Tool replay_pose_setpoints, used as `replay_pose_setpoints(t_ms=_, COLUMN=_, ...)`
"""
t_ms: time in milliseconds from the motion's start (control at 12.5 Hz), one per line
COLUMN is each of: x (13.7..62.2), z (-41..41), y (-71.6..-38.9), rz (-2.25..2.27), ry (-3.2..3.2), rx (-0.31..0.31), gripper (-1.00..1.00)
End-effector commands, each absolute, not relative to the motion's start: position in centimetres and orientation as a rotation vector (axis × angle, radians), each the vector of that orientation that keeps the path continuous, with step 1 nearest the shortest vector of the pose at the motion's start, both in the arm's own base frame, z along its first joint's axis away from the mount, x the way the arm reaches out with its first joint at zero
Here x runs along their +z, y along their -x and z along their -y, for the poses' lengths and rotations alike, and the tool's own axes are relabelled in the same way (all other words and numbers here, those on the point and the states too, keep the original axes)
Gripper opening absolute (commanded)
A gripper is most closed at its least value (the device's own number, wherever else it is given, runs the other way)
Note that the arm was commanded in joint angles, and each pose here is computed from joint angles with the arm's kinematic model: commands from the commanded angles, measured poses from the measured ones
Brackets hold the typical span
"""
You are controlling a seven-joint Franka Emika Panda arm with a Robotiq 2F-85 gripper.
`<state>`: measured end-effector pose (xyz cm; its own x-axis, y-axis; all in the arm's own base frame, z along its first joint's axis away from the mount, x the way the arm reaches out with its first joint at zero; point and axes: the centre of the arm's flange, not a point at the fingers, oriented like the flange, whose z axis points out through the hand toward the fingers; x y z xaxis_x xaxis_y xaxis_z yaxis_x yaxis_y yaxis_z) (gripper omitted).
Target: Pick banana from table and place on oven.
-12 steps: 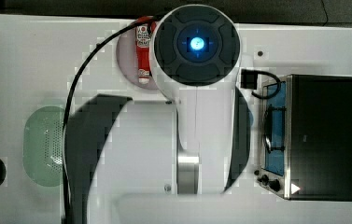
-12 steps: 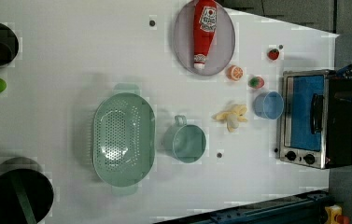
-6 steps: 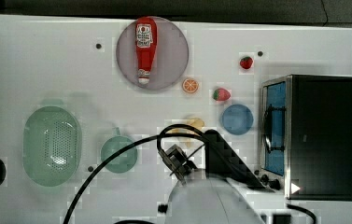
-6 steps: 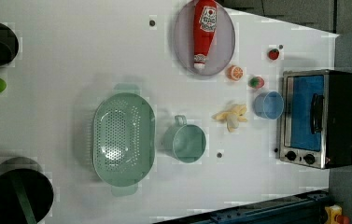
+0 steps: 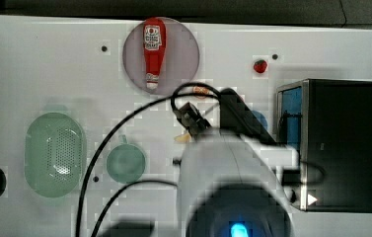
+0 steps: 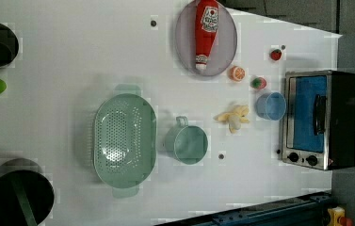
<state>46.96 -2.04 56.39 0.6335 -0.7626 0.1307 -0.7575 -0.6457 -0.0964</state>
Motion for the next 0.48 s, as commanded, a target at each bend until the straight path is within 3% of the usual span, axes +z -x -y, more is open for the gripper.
replay_pose_setpoints(t_ms=80, x=44.6, z=2.9, y=-48.1, rz=-1.338, ry=2.882, rx=0.016, gripper=1.00)
replay_pose_setpoints(t_ms=480, x=32.7, z=2.9, y=-49.6, rz=-1.329, ry=2.891, rx=0.028, gripper=1.00)
